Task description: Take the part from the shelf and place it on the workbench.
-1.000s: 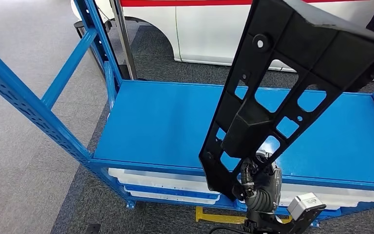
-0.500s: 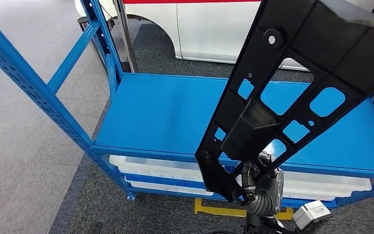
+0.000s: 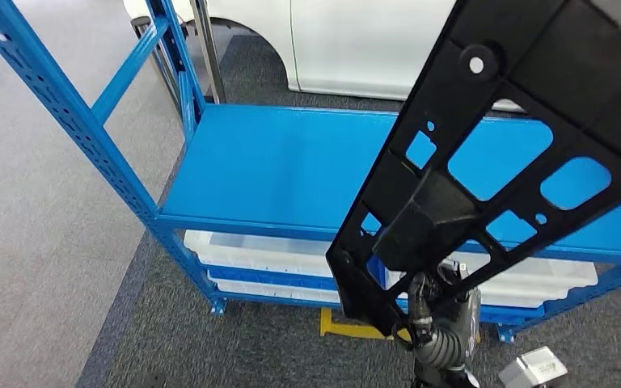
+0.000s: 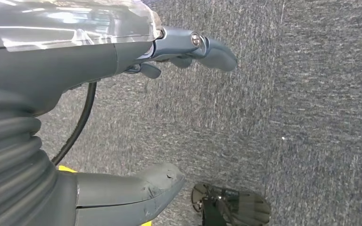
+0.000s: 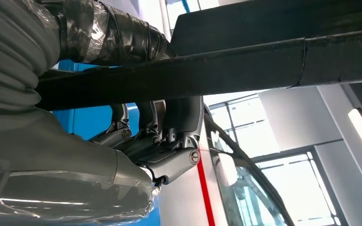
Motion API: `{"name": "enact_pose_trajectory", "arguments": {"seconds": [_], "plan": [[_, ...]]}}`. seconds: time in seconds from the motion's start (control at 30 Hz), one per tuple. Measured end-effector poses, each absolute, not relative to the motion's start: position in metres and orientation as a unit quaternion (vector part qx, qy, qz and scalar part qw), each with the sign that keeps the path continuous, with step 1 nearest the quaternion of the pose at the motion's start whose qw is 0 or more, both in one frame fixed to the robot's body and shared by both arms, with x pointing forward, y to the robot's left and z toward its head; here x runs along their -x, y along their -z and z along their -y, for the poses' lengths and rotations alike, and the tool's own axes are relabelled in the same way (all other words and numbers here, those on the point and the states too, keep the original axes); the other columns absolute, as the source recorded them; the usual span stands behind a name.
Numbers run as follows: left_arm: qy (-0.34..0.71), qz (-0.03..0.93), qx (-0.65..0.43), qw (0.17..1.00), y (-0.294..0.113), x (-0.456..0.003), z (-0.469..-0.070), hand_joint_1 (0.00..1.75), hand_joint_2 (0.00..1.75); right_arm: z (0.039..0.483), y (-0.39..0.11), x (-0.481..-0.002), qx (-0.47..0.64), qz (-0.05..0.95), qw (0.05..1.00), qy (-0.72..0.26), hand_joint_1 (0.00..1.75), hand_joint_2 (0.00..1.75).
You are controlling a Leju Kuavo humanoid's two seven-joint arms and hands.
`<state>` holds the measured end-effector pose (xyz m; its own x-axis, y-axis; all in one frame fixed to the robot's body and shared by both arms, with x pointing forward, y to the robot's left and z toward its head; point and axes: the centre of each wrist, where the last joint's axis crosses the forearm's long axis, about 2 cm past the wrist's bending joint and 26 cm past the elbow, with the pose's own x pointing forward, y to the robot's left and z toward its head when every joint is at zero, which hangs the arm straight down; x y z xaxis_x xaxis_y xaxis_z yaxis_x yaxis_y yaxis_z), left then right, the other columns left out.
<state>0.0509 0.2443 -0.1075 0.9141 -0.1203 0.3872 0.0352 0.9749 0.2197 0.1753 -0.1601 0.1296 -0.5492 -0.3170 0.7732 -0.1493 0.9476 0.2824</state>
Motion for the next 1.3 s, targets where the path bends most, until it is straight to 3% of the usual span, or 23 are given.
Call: {"name": "enact_pose_trajectory", "arguments": {"seconds": [0.57,1.0,1.3], "plan": [[0.023,0.202,-0.108,0.973,0.107,-0.052,-0.246,0.00,1.75,0.161,-0.128,-0.167,-0.133,0.875,0.457,0.094,1.75,1.75],[-0.007,0.191,-0.112,0.975,0.108,-0.047,-0.243,0.00,1.75,0.196,-0.103,-0.145,-0.102,0.860,0.494,0.080,1.75,1.75],[-0.002,0.188,-0.111,0.976,0.108,-0.043,-0.243,0.00,1.75,0.208,-0.091,-0.126,-0.086,0.839,0.515,0.150,1.75,1.75]]}}
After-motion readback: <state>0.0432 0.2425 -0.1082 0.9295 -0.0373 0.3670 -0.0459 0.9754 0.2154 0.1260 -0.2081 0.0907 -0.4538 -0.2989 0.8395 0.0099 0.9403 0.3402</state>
